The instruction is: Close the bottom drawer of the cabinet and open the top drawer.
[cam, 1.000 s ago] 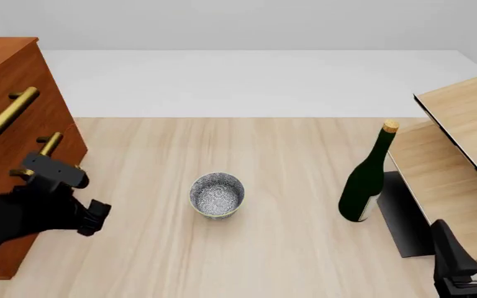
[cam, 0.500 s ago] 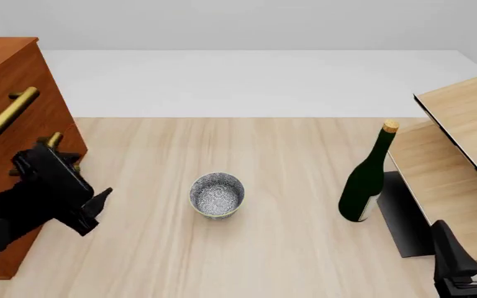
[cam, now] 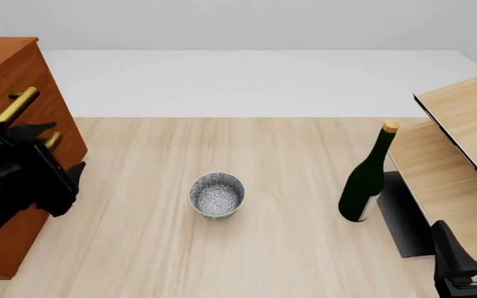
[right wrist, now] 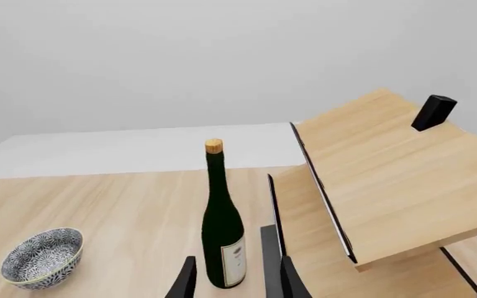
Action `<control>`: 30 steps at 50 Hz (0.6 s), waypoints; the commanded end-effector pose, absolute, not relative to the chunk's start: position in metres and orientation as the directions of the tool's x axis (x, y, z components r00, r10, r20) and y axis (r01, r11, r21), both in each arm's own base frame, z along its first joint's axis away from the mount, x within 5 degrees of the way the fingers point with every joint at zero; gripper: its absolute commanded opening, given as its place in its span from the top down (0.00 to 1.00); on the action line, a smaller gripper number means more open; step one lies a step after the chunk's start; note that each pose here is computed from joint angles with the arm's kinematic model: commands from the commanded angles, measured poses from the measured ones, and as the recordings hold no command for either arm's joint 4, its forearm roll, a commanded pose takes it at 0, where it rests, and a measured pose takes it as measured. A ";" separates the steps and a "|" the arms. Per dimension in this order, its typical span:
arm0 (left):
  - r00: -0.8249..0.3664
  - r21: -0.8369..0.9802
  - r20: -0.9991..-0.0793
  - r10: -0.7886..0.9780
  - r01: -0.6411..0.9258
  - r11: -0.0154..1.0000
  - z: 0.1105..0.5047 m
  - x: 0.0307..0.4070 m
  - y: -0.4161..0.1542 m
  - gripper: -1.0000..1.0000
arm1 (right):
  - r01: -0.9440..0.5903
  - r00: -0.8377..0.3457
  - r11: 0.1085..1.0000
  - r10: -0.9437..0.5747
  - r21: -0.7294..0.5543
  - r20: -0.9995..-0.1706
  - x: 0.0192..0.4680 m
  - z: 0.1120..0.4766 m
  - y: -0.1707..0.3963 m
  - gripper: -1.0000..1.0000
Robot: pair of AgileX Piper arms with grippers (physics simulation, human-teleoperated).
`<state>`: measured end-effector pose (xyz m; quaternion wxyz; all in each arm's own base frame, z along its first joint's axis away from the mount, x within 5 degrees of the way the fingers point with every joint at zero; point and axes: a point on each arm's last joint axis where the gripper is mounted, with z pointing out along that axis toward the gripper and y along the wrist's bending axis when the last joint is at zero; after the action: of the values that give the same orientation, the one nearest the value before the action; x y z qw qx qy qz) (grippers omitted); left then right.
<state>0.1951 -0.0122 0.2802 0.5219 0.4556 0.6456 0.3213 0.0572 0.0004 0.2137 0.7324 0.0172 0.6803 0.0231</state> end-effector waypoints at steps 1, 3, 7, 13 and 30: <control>-0.075 0.937 -0.293 0.953 0.176 0.302 0.288 0.196 0.004 0.00 | -0.011 0.073 0.998 0.060 0.060 -0.996 0.058 0.214 0.000 0.00; -0.086 0.948 -0.270 0.959 0.153 0.280 0.289 0.194 0.008 0.00 | -0.012 0.073 0.998 0.061 0.060 -0.995 0.058 0.214 0.000 0.00; -0.082 0.973 -0.179 0.980 0.134 0.189 0.275 0.190 0.011 0.00 | -0.013 0.073 0.998 0.061 0.061 -0.995 0.058 0.214 0.000 0.00; -0.088 0.980 -0.149 0.985 0.117 0.159 0.273 0.190 0.013 0.00 | -0.013 0.073 0.998 0.062 0.061 -0.995 0.058 0.214 0.001 0.00; -0.111 0.996 -0.060 0.992 0.062 0.067 0.274 0.196 0.021 0.00 | -0.014 0.072 0.998 0.063 0.062 -0.995 0.059 0.215 0.001 0.00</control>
<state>0.1926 0.0159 0.2715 0.4795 0.4728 0.5734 0.4666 0.0587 0.0006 0.2146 0.7321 0.0177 0.6805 0.0260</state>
